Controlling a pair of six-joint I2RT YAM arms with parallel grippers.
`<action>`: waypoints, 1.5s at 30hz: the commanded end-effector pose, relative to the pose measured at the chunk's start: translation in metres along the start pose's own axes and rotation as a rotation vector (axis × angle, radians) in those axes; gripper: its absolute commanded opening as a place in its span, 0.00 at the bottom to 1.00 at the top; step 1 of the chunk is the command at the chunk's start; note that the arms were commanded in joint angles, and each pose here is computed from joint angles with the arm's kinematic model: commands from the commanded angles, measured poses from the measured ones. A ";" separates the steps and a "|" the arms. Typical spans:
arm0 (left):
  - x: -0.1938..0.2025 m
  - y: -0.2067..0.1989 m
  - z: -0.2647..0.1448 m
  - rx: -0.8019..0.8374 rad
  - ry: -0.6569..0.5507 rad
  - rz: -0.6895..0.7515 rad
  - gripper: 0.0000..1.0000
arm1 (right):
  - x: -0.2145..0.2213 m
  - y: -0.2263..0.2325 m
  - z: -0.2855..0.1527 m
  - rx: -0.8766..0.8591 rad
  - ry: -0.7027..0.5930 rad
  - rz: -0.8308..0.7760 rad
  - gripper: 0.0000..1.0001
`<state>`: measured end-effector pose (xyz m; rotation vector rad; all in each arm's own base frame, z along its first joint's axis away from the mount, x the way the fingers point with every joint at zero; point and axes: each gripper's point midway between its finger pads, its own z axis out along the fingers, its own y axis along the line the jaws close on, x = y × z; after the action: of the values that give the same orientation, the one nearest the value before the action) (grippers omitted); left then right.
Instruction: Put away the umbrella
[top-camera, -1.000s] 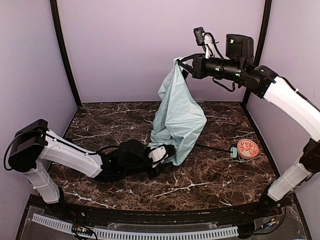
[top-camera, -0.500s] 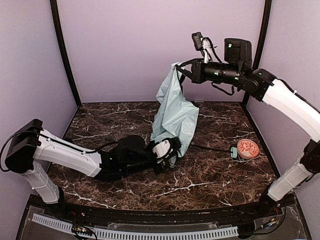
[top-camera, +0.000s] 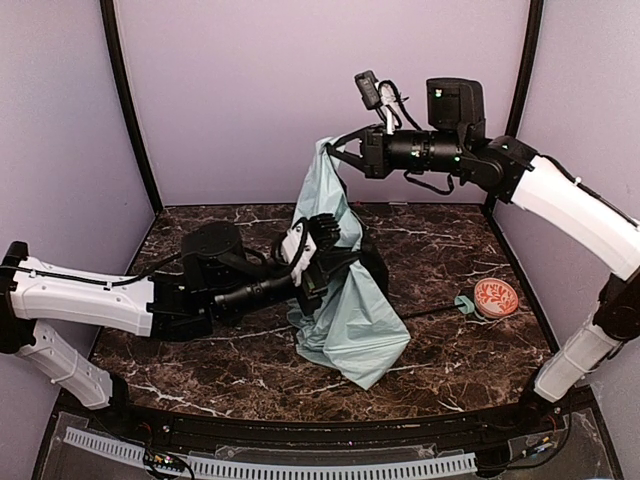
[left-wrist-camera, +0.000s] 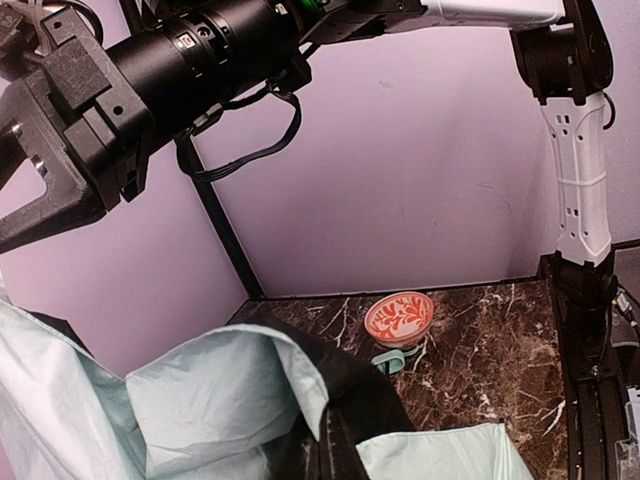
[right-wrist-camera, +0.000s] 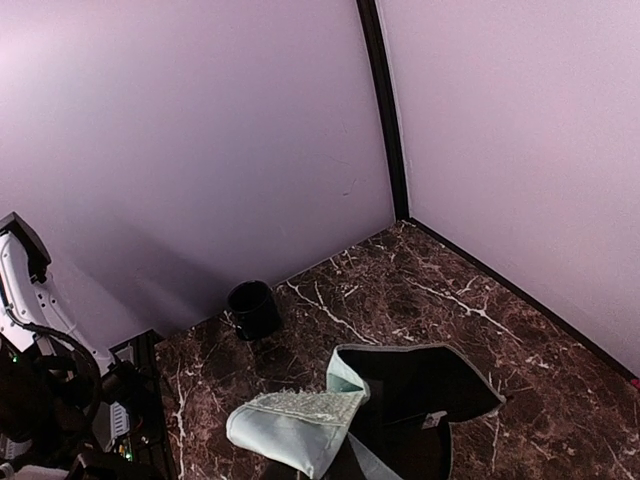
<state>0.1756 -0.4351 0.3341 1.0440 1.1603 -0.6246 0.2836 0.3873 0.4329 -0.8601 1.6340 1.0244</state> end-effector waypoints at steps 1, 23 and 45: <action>0.022 0.011 -0.002 -0.080 0.066 0.022 0.00 | 0.007 -0.008 0.005 0.023 0.012 -0.006 0.00; 0.275 0.032 0.015 -0.128 0.623 -0.018 0.00 | 0.074 -0.018 -0.040 0.013 0.329 -0.045 0.00; 0.257 0.078 -0.008 -0.150 0.546 -0.138 0.59 | 0.327 0.035 -0.020 -0.237 0.517 0.464 0.00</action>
<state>0.3213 -0.3746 0.0907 1.0565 1.7596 -0.2959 0.1461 0.3320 0.1154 -0.9939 2.4064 1.3640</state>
